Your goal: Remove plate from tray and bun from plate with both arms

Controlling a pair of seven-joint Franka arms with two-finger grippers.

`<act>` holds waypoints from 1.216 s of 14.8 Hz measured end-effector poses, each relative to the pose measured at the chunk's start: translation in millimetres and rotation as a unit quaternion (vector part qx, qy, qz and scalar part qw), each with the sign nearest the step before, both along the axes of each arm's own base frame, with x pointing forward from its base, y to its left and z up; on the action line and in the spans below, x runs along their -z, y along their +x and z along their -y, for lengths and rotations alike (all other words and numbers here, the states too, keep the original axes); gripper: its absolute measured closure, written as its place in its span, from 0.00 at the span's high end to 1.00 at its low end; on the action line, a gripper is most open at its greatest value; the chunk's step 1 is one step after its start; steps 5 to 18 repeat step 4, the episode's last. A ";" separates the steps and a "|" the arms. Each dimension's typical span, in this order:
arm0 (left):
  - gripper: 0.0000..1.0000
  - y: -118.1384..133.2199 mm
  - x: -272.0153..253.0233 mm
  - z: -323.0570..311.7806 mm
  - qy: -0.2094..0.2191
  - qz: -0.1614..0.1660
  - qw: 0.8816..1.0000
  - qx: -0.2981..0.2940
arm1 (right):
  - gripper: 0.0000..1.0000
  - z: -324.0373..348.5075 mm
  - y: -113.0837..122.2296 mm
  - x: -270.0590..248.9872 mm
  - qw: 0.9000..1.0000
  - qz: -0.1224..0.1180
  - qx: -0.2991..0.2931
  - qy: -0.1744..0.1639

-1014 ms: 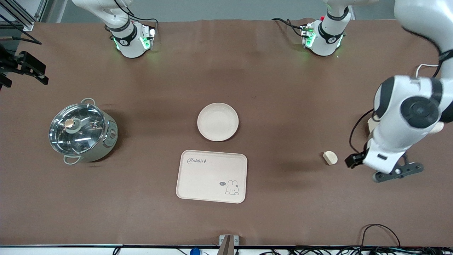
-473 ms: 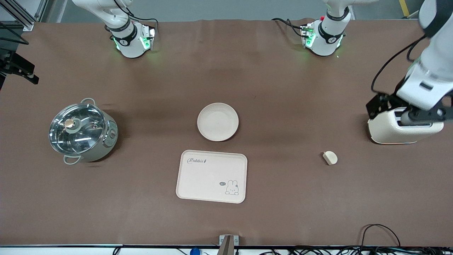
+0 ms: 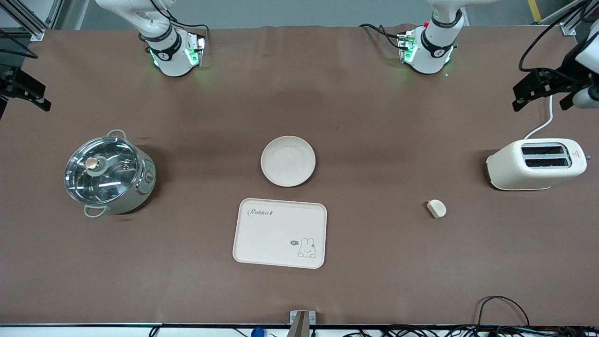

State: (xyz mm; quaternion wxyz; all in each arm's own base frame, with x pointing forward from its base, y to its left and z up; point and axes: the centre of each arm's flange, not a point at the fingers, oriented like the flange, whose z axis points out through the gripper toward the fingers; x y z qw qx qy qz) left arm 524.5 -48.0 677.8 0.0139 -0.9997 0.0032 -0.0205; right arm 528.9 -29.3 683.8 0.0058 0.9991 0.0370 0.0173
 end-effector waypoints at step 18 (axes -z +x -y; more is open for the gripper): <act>1.00 -2.3 2.3 -0.7 0.000 -0.003 1.000 0.000 | 1.00 -3.6 0.2 -0.3 1.000 0.000 -0.007 -0.001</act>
